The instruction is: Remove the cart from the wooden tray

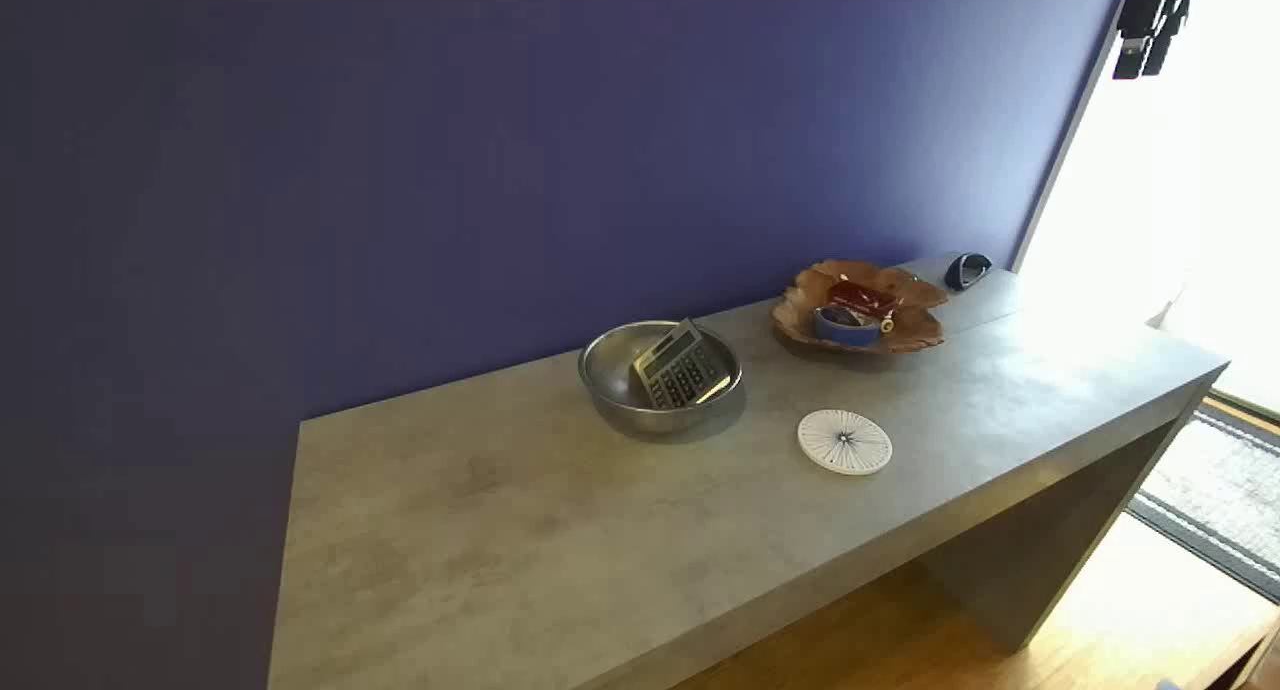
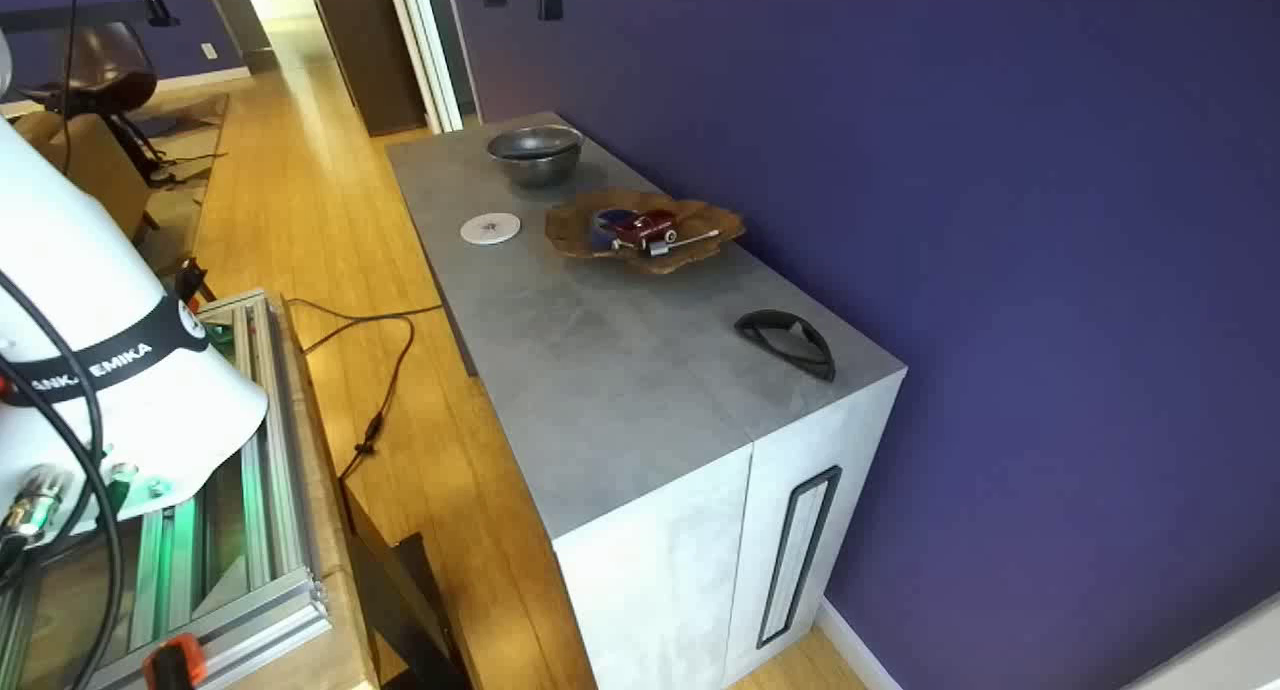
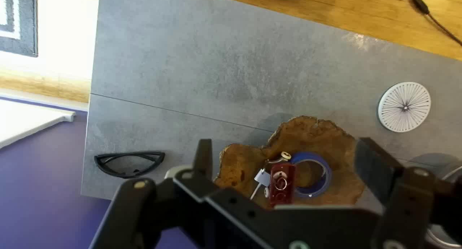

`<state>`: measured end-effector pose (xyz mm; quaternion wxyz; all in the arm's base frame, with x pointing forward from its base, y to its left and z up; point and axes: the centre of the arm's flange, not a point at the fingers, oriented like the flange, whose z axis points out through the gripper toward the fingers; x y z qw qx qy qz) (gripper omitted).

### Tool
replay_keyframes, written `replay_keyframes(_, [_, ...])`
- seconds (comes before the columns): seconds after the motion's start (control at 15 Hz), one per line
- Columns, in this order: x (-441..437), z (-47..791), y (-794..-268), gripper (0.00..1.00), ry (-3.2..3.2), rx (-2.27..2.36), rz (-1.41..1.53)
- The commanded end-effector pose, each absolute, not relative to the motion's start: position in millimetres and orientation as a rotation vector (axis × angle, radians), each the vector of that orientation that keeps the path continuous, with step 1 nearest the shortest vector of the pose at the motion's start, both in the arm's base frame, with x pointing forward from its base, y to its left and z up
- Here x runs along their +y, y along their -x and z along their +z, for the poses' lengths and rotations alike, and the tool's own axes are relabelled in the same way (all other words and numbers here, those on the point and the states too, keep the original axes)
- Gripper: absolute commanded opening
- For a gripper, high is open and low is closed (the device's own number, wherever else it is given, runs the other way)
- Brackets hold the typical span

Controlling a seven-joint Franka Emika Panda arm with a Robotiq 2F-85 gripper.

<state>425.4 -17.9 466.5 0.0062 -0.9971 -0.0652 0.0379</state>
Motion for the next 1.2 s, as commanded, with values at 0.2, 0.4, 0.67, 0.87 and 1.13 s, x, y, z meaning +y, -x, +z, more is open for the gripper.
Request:
replay_keyframes(0.2, [-7,453,-430,1.0,3.107,-0.254,0.157])
replay_keyframes(0.4, [26,414,-439,1.0,3.085,-0.337,0.188])
replay_keyframes(0.67, [57,356,-466,1.0,3.091,-0.356,0.107])
replay_keyframes(0.87, [62,319,-494,1.0,3.061,-0.258,0.084])
replay_keyframes(1.13, [59,310,-483,1.0,3.076,-0.294,0.121])
